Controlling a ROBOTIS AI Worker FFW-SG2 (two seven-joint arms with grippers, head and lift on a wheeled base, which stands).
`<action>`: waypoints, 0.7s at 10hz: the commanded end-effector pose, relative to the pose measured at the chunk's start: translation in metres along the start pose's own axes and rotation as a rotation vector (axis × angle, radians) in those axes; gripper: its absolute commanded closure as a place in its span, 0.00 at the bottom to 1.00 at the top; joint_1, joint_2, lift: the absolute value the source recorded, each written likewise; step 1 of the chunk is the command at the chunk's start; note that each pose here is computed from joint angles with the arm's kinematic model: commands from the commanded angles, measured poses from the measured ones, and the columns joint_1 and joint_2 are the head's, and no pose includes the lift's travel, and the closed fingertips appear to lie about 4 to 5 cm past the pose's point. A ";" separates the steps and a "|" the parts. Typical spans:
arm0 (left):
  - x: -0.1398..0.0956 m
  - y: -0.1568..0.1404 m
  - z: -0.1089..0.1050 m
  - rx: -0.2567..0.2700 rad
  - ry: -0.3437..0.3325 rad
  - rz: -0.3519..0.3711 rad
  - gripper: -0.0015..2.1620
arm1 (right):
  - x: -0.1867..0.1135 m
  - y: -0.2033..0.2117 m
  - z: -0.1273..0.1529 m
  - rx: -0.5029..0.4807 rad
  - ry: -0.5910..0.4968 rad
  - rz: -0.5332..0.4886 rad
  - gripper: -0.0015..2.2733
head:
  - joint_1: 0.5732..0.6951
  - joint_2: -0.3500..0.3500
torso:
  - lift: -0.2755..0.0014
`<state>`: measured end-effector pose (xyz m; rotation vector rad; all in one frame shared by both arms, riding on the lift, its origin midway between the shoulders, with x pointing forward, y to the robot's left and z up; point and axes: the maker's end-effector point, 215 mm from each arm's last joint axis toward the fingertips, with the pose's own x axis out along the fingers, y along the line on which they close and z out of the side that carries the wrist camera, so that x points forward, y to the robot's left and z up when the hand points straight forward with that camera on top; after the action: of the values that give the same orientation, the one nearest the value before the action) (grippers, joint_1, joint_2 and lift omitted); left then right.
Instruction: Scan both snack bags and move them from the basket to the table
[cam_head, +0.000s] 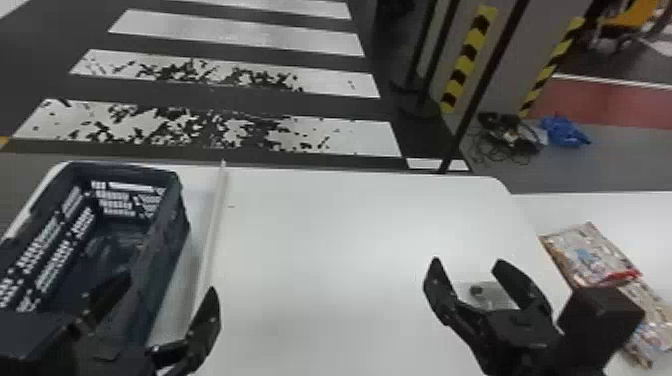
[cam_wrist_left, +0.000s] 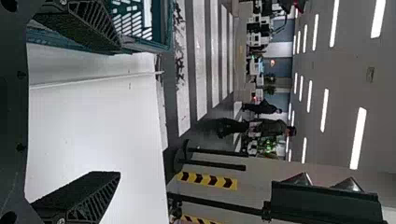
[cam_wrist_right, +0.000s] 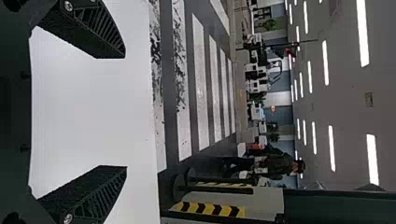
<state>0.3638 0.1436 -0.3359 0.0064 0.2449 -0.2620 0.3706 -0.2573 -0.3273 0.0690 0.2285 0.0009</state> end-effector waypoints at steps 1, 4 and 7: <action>-0.011 0.006 -0.006 -0.002 0.020 0.026 0.02 | -0.014 0.000 -0.010 0.024 0.028 0.007 0.04 | 1.00 0.25 | 0.64; -0.030 -0.004 -0.029 -0.023 0.073 0.020 0.02 | -0.034 -0.005 -0.034 -0.009 0.056 0.011 0.04 | 1.00 0.25 | 0.64; -0.043 -0.020 -0.046 -0.028 0.093 0.035 0.02 | -0.069 0.002 -0.025 -0.044 -0.066 0.034 0.04 | 1.00 0.20 | 0.64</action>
<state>0.3110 0.1396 -0.3681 -0.0038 0.3376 -0.2191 0.3041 -0.2583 -0.3403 0.0327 0.1860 0.0231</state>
